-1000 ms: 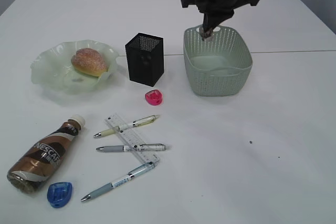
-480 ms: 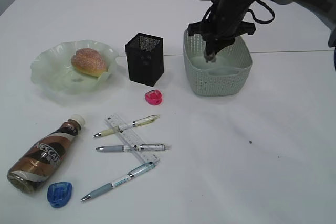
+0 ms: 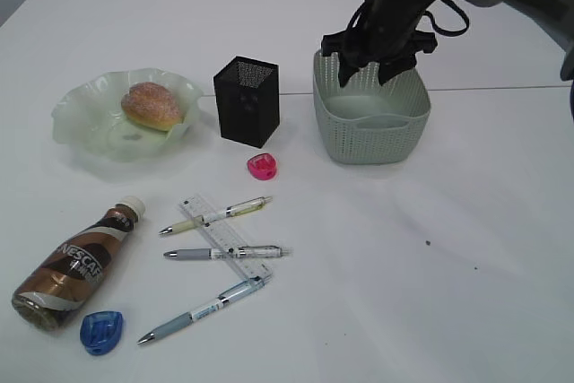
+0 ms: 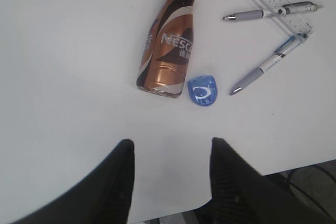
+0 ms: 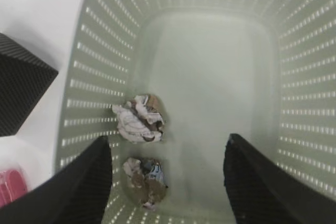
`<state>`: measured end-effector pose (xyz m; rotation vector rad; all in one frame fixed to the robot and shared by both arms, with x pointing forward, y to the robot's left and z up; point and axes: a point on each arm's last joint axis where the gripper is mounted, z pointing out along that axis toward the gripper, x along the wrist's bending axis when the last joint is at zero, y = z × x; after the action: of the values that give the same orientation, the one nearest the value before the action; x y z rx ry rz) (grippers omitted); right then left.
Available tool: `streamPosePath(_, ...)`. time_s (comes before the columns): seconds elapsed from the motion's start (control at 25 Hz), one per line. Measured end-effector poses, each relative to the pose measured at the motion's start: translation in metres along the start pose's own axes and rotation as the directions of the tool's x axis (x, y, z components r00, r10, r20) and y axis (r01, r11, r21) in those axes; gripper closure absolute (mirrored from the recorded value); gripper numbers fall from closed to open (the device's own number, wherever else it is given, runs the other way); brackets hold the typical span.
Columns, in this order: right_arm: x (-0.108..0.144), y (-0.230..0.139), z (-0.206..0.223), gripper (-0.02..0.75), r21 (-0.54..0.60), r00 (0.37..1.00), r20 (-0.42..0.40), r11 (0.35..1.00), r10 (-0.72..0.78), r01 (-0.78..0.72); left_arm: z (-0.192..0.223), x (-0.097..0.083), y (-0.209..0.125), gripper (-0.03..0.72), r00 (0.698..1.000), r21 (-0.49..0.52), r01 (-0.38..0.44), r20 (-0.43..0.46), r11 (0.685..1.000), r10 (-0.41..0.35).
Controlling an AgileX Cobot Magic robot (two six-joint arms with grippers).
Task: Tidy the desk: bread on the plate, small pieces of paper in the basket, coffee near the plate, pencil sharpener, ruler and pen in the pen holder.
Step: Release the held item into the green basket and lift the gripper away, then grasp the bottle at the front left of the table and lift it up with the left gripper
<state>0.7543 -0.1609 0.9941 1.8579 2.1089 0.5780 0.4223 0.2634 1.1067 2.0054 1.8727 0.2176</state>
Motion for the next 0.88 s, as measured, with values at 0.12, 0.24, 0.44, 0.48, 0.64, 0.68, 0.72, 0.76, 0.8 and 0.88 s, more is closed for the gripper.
streamPosePath(0.12,0.001,-0.002,-0.012,0.246,0.051,1.000,-0.003,0.999,0.005,-0.005,0.000,0.000,0.000,0.338,1.000,0.000,0.000,0.000,1.000,0.000)
streamPosePath(0.24,0.001,-0.001,-0.031,0.246,0.063,1.000,-0.006,0.998,-0.003,0.003,0.000,0.000,0.000,0.335,1.000,-0.002,0.000,0.000,1.000,0.000)
streamPosePath(0.44,0.002,0.004,-0.055,0.246,0.032,1.000,-0.012,0.999,-0.009,0.009,0.000,0.000,0.001,0.321,1.000,-0.012,0.000,0.001,1.000,0.000)
streamPosePath(0.48,0.002,0.005,-0.060,0.246,0.022,1.000,-0.013,1.000,-0.009,0.009,0.000,0.000,0.001,0.321,1.000,-0.013,0.000,0.001,1.000,0.000)
streamPosePath(0.64,0.002,0.010,-0.095,0.246,-0.040,0.999,-0.018,0.999,-0.036,0.036,-0.008,-0.002,0.007,0.319,1.000,-0.051,-0.004,0.004,0.999,0.004)
streamPosePath(0.68,0.002,0.011,-0.107,0.246,-0.062,0.999,-0.020,0.997,-0.043,0.042,-0.012,-0.002,0.010,0.319,1.000,-0.065,-0.005,0.006,0.998,0.006)
streamPosePath(0.72,0.002,0.011,-0.117,0.246,-0.074,0.999,-0.021,0.996,-0.044,0.042,-0.014,-0.003,0.013,0.318,1.000,-0.072,-0.007,0.007,0.997,0.007)
streamPosePath(0.76,0.002,0.010,-0.131,0.246,-0.091,0.999,-0.022,0.995,-0.047,0.045,-0.014,-0.003,0.018,0.316,1.000,-0.065,-0.007,0.006,0.998,0.007)
streamPosePath(0.8,0.002,0.008,-0.143,0.246,-0.101,0.998,-0.025,0.994,-0.051,0.048,-0.013,-0.004,0.022,0.311,1.000,-0.048,-0.009,0.005,0.999,0.009)
streamPosePath(0.88,0.001,0.000,-0.164,0.246,-0.106,0.998,-0.026,0.993,-0.050,0.047,-0.005,-0.004,0.032,0.281,1.000,0.000,-0.016,0.002,1.000,0.016)
